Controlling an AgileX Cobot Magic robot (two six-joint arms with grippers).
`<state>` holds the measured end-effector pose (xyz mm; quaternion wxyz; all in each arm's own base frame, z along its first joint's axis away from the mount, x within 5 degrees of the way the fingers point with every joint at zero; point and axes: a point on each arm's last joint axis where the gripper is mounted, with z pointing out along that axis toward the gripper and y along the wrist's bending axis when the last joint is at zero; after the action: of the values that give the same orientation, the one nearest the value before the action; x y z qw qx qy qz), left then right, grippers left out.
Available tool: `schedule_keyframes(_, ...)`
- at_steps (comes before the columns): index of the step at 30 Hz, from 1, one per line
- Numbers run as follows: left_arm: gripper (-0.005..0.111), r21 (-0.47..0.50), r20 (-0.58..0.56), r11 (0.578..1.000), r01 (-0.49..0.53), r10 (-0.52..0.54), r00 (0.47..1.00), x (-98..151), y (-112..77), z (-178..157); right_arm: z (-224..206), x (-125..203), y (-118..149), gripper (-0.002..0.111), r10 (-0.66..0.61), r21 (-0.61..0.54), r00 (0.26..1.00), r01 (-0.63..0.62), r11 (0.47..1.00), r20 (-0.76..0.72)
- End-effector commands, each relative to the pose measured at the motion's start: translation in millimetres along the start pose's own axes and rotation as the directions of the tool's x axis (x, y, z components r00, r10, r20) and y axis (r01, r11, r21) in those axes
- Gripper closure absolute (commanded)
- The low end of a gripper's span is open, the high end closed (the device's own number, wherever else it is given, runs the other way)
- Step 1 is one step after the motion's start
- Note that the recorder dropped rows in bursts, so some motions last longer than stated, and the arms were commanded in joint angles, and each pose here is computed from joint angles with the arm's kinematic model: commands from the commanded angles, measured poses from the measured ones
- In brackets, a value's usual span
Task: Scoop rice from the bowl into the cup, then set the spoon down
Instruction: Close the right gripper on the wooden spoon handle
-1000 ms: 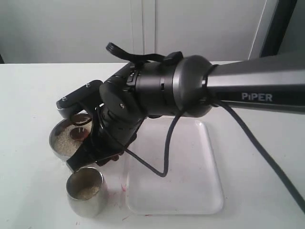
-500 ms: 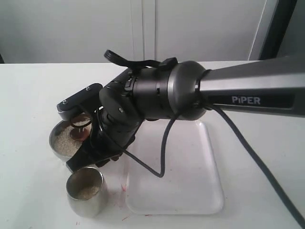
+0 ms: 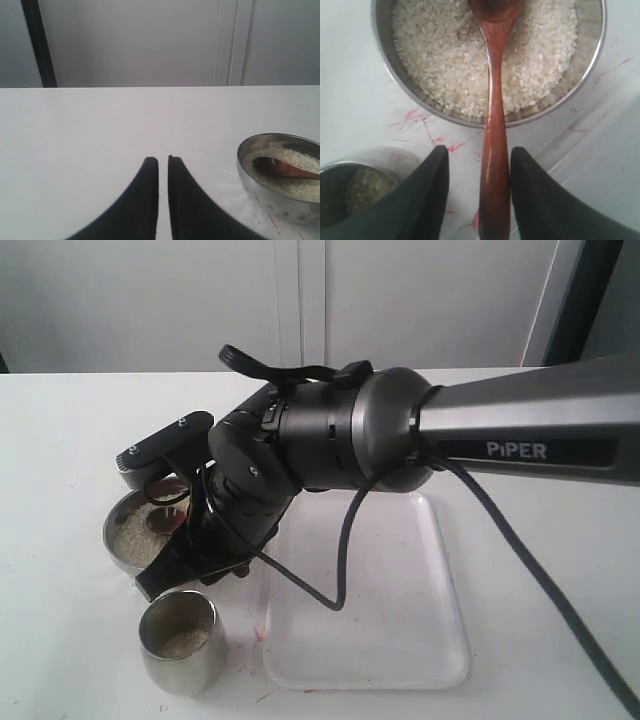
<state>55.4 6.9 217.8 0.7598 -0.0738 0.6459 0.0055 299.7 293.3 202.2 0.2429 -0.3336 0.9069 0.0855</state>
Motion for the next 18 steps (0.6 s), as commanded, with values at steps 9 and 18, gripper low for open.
schedule_keyframes(9, 0.092, 0.006, 0.012, 1.0, 0.011, -0.011, 1.0, -3, -0.5, 0, 19, 2, -2, 0.07, -0.001, 0.003, 1.0, 0.001, 1.0, -0.001)
schedule_keyframes(18, 0.092, 0.006, 0.012, 1.0, 0.011, -0.011, 1.0, -3, -0.5, 0, 18, -2, -2, 0.07, -0.001, -0.002, 0.999, 0.001, 1.0, 0.037)
